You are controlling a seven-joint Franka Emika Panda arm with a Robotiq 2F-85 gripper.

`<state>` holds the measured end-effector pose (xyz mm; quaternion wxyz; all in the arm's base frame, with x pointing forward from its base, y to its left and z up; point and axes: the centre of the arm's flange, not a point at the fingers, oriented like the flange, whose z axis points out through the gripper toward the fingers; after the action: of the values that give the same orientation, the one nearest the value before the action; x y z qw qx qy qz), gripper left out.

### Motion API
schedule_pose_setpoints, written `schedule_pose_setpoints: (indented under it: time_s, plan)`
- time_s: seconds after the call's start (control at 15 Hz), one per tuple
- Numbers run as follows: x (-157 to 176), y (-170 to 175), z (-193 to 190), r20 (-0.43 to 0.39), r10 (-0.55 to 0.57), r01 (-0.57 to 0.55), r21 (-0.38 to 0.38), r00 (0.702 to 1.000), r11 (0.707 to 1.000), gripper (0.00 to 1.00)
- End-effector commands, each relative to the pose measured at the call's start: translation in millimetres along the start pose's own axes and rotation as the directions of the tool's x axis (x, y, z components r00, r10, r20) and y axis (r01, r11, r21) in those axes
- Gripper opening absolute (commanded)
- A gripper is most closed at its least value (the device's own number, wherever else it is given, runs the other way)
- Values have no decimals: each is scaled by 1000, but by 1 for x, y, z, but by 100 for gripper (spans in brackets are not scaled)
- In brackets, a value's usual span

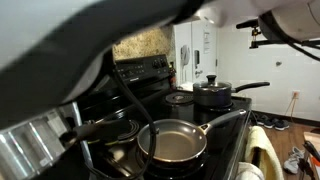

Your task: Remove the wooden spatula from the pan, put it on the countertop, and then remove the lid from the pot and put it on the pan

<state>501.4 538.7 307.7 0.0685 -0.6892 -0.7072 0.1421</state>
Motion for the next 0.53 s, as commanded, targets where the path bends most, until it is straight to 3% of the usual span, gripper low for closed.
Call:
schedule_pose_setpoints:
  time_s: [0.0,0.47]
  plan:
    - [-33,-9,-26,-73,-65,71,83,995,994,100]
    - [-78,-53,-36,-201,-112,165,266,973,950,100]
